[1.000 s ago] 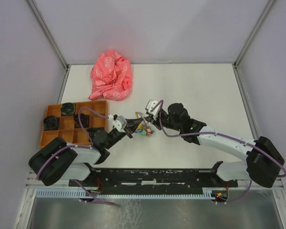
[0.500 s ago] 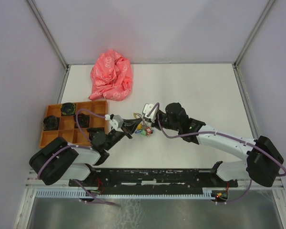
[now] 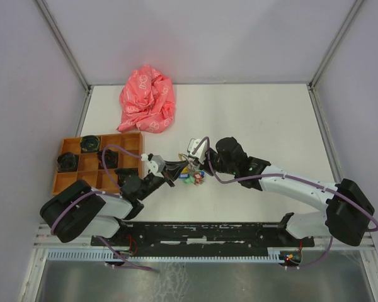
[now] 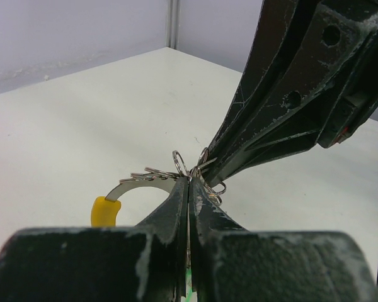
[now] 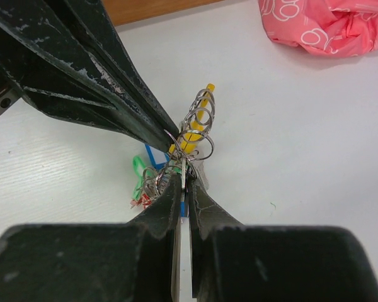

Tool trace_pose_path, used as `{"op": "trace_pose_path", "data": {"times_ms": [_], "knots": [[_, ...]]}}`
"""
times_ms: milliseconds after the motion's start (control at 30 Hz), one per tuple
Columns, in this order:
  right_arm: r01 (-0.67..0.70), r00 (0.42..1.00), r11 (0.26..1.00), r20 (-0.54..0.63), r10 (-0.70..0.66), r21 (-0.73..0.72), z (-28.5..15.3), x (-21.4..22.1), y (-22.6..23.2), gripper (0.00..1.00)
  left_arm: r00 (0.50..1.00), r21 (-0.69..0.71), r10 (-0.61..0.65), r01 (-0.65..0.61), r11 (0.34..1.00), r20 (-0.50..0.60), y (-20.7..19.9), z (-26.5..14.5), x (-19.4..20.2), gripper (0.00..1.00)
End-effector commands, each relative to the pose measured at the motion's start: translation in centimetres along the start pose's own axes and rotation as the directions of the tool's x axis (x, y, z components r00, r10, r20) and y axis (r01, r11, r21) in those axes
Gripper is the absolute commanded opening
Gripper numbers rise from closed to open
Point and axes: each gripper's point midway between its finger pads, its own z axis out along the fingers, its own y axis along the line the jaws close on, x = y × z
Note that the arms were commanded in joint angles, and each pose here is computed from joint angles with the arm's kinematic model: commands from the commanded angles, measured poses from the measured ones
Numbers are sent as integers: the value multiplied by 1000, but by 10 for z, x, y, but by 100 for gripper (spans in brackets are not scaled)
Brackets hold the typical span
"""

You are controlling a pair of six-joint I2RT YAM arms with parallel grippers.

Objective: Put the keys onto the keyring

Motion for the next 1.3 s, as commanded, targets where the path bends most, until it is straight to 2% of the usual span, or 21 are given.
{"op": "trace_pose_path", "data": {"times_ms": [0,233,333,567,800,967,1133,1267], "knots": [[-58,988,998,-146,57,1,-10,24,4,1,950,-53,148,-139,989,276,7,2,-75,3],[-157,960,988,-236,153,0,-13,27,6,1,891,48,325,-358,933,318,-17,-5,-82,3],[-205,947,979,-247,203,19,-12,28,1,2,875,63,350,-391,918,335,-22,-7,-85,3],[-373,893,927,-258,370,37,-18,29,-12,2,838,4,423,-452,892,343,-15,-13,-91,3],[-382,894,924,-243,376,24,-24,25,-15,3,867,-25,399,-410,912,298,-5,-9,-81,3],[-357,922,934,-155,355,17,-26,9,-20,2,887,-30,377,-383,923,267,-1,-6,-72,3],[-323,938,945,-117,326,47,-26,1,-31,1,941,57,304,-315,947,151,-5,7,-42,3],[-342,911,925,-182,370,168,-30,24,-47,2,973,91,223,-227,970,56,-7,11,-21,8]]}}
